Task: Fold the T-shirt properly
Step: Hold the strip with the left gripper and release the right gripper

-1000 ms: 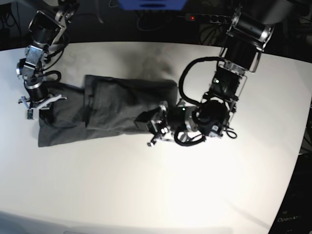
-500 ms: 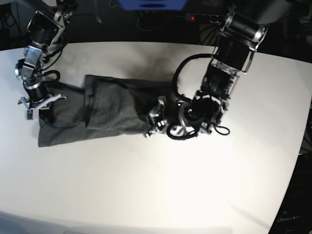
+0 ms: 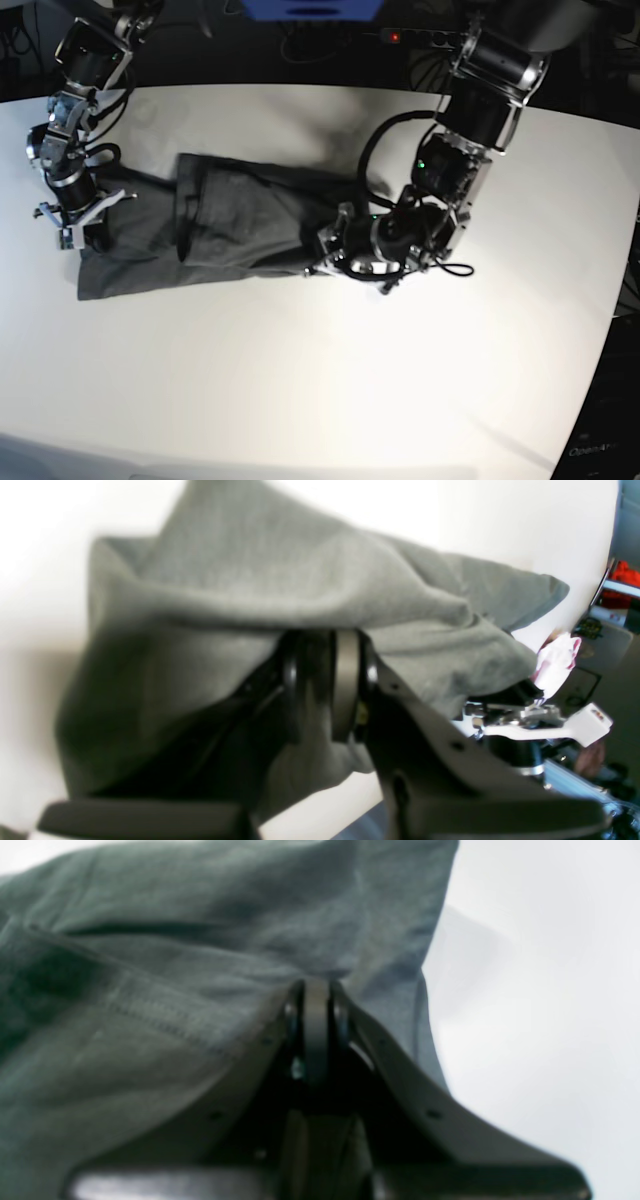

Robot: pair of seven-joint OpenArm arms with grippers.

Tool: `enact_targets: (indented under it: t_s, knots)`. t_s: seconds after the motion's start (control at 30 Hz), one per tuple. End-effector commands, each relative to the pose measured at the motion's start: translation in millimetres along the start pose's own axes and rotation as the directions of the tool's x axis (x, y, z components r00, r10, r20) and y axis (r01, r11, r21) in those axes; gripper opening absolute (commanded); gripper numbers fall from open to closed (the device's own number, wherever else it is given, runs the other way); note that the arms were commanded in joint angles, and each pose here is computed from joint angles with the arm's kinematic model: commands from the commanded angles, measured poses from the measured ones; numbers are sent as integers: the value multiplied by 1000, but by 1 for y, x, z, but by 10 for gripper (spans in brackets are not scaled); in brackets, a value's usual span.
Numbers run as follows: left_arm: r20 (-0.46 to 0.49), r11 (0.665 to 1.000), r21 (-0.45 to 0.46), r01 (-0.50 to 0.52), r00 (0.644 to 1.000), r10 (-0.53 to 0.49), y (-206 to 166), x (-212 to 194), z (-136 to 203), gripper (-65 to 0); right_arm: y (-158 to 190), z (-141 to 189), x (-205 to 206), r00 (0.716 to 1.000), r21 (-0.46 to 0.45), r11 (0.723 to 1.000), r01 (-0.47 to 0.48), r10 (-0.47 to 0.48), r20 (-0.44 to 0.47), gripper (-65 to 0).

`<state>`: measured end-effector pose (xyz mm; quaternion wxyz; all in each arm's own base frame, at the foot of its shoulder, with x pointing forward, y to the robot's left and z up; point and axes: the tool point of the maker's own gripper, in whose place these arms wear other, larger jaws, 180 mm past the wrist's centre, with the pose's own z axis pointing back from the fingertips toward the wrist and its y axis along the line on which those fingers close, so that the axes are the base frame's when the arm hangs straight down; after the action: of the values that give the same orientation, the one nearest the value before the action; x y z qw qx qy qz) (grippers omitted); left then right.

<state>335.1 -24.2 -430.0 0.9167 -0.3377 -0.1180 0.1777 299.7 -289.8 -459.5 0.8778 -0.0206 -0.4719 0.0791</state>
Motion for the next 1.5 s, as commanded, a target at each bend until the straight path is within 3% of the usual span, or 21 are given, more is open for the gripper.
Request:
enact_targets:
  t_s: [0.0,0.2,0.5,0.93,1.13,1.47]
  knots:
    - [44,999,6,31,999,-31,-6,16,3,-566,9,17,-71,946,55,995,-81,94,-309,-646]
    - [64,988,63,140,988,-144,4,19,-3,-566,-21,27,-66,953,-26,997,-74,63,-296,-646]
    - [68,985,66,162,984,-167,4,16,-5,-566,-69,47,-32,965,-143,979,-146,109,-240,-646]
    - [50,985,74,155,986,-159,13,6,-6,-566,-75,76,59,979,-319,925,-205,200,-49,-643]
    - [55,985,89,151,986,-156,22,10,-2,-566,-89,67,69,981,-353,918,-181,145,-128,-635]
    - [97,979,69,191,976,-197,11,23,13,-566,-123,66,82,959,-443,891,-95,-39,-282,-358]
